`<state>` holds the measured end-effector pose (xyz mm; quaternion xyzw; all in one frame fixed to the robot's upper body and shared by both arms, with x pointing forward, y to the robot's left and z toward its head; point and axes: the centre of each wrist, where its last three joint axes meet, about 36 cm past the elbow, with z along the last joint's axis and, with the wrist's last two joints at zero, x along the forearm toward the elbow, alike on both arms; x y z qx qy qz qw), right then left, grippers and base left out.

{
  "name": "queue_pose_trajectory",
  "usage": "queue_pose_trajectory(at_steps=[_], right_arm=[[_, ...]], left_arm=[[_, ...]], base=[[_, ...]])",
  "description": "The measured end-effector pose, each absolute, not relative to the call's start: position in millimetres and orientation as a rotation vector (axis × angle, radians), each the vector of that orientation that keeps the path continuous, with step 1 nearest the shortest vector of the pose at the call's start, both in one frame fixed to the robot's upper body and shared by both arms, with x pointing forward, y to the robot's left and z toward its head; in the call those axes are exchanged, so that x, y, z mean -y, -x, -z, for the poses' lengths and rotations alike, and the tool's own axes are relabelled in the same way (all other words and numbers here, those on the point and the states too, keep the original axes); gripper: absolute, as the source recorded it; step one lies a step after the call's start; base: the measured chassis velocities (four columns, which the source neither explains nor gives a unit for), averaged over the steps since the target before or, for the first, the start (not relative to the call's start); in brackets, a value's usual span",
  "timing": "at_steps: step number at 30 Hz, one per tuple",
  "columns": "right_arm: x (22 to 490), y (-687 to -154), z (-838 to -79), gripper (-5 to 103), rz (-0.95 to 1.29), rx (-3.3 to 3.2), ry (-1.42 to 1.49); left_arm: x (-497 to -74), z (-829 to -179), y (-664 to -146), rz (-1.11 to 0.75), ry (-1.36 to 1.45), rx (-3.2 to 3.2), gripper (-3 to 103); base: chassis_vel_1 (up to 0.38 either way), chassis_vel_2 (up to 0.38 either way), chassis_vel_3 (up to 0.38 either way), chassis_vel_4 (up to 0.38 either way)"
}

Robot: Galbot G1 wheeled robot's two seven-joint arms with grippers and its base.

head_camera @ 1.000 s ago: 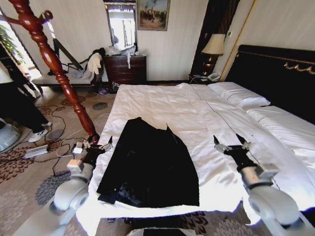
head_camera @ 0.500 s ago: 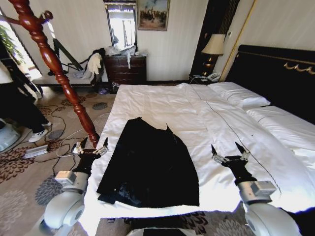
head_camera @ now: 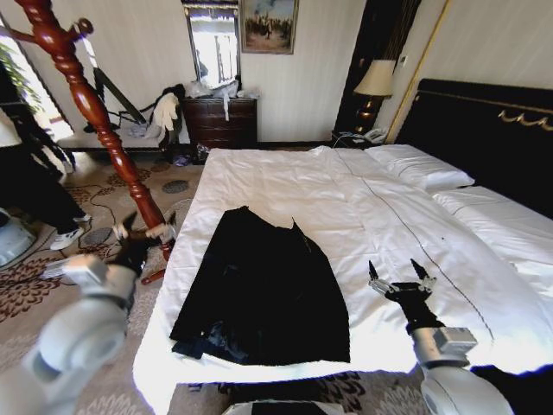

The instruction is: Pick up the clothes from the bed and hang them on the clothes hanger.

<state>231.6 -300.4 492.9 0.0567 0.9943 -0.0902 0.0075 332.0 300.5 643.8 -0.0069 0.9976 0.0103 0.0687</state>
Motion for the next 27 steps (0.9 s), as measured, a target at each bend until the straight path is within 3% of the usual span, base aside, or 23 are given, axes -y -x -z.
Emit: queue_pose_trajectory(at_steps=[6,15,19,22,24,27], right_arm=[[296,-227,-493,100,0.270,-3.123,-0.196],[280,-237,-476,100,0.250,-3.162,-0.120],[277,-239,-471,100,0.246,-3.175,-0.088],[278,-238,-471,100,0.249,-3.179,-0.088],[278,-238,-471,100,0.251,-3.179,-0.088],[280,-236,-473,100,0.261,-3.175,-0.089]], left_arm=[[-304,-691,-368,-0.019,0.107,-3.021,103],[-344,-780,-394,0.013,0.311,-3.026,96],[-357,-807,-400,0.030,0.353,-2.998,90],[-371,-818,-412,0.026,0.392,-2.991,76],[-375,-821,-416,0.027,0.399,-2.986,76],[-388,-832,-432,0.071,0.382,-2.967,90]], base=[[0.000,0.000,0.000,0.000],[0.000,0.000,0.000,0.000],[0.000,0.000,0.000,0.000],[0.000,0.000,0.000,0.000],[0.000,0.000,0.000,0.000],[0.000,0.000,0.000,0.000]])
